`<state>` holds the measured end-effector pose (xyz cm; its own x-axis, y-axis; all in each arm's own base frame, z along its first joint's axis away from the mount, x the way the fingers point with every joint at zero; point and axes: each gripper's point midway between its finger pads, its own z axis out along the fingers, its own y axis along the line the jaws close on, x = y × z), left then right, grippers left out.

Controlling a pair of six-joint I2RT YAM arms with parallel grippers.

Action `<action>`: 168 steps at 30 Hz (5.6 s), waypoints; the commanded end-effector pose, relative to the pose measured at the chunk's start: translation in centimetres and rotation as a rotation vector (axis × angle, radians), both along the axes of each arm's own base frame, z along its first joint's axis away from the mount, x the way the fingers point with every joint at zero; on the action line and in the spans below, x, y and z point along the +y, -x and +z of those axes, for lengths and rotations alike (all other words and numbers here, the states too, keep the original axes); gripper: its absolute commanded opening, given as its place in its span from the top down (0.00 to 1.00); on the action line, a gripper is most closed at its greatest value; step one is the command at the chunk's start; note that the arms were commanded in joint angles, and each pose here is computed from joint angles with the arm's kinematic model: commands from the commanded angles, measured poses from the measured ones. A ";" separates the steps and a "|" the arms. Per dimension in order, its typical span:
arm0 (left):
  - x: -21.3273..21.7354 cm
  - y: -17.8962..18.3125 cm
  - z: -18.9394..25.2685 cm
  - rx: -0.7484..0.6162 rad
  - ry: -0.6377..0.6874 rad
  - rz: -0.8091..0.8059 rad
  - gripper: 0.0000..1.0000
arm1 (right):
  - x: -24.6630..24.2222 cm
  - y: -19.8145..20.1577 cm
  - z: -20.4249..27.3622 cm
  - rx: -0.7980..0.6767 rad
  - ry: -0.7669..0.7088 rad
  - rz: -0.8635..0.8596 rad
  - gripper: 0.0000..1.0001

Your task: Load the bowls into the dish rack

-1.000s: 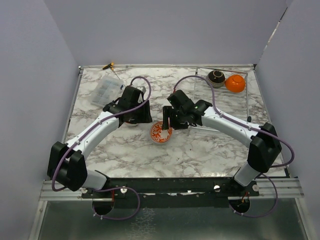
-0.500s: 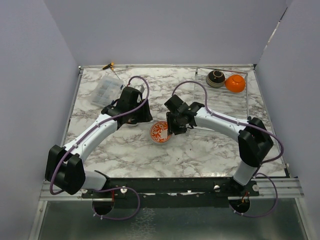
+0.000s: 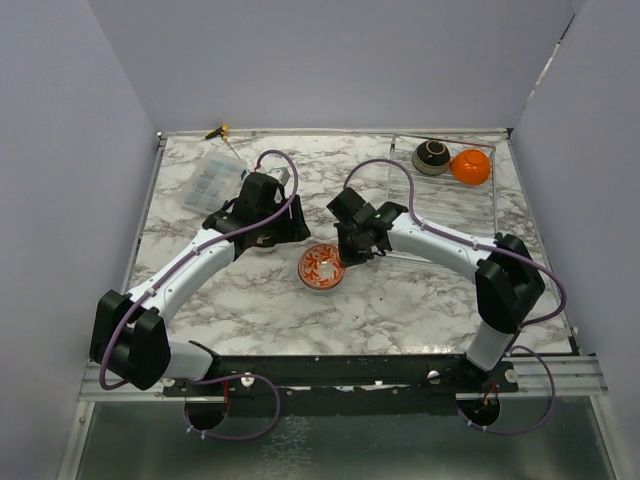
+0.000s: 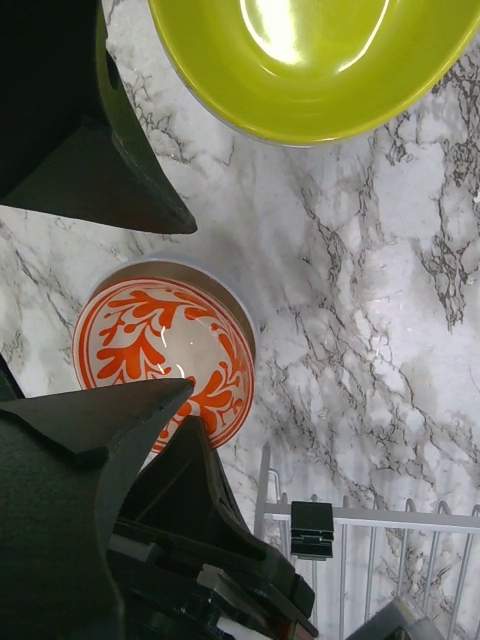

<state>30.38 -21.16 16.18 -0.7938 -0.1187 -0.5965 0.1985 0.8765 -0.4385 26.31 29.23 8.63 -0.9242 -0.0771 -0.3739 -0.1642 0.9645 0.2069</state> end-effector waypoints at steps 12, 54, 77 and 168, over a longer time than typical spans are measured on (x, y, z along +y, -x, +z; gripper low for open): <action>-1.5 2.0 -0.2 0.017 0.059 -0.139 0.25 | 0.9 -2.8 8.6 -0.250 -0.203 -0.109 0.99; -8.0 0.6 9.3 0.084 0.412 -0.494 1.00 | 0.0 -1.2 18.5 -0.225 -1.026 0.067 0.07; -7.5 0.3 7.2 0.133 0.410 -0.416 0.74 | -0.8 -1.8 21.1 -0.337 -1.016 0.070 0.54; 0.4 -2.3 1.7 0.092 0.082 -0.095 0.01 | -24.3 -15.7 9.7 -0.446 0.468 -0.312 0.30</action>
<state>32.50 -21.48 17.92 -0.8621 -0.0812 -0.5001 0.2489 0.7919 -0.5576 41.07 5.70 16.11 -0.7771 -0.2429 -0.5806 0.0208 0.9121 -0.4094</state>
